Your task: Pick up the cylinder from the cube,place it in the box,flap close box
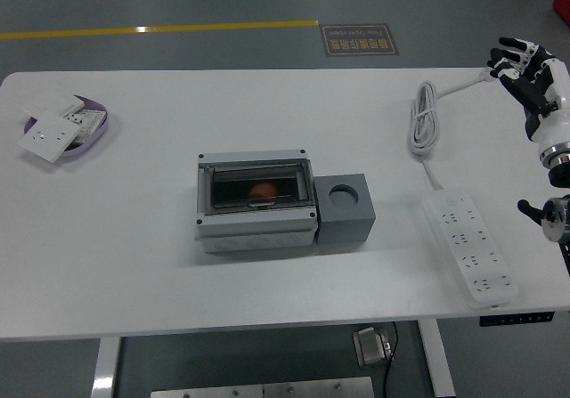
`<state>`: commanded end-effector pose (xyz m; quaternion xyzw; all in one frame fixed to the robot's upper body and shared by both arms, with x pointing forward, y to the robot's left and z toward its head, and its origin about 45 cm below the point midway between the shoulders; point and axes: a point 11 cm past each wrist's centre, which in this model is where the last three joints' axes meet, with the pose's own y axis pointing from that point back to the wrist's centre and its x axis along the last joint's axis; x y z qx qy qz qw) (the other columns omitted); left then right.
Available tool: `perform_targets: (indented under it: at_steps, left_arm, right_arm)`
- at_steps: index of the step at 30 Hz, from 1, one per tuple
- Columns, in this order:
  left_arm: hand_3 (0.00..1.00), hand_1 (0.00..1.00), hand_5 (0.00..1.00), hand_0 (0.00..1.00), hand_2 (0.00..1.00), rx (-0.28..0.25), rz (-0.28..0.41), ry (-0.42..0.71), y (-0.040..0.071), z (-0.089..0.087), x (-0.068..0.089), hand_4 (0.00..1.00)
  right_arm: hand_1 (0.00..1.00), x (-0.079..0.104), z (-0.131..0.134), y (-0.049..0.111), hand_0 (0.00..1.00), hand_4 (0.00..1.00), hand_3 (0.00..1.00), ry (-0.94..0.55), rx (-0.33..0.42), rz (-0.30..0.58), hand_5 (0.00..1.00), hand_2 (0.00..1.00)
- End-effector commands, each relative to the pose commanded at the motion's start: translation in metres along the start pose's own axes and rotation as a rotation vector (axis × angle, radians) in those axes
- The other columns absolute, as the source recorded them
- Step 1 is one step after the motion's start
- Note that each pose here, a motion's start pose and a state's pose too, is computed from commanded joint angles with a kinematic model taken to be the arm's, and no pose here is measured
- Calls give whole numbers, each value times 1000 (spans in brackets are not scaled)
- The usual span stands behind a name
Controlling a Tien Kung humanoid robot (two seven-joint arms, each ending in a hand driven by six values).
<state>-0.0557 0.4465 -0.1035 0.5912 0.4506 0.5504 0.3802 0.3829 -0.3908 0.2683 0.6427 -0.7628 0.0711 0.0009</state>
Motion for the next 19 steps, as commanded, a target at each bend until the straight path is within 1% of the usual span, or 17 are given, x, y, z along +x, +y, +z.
perform_targets:
  at_steps: [4, 8, 15, 19]
  left_arm:
    - [590, 613, 219, 568, 573, -7, 2, 1, 0, 1, 1, 702]
    - [590, 613, 219, 568, 573, -2, 3, 0, 0, -2, 1, 702]
    - [591, 614, 219, 568, 574, -1, 2, 2, 0, -2, 1, 702]
    - [591, 614, 219, 568, 574, -4, 1, 0, 0, 0, 1, 702]
  right_arm:
    - [638, 0, -3, 0, 685, 717, 662, -9, 8, -4, 280, 650]
    - [638, -2, -2, 1, 685, 717, 662, -12, 7, -8, 280, 650]
    - [636, 6, 1, 3, 685, 716, 661, -15, 2, 10, 280, 648]
    - [636, 6, -1, 3, 685, 716, 661, -21, 8, 14, 280, 648]
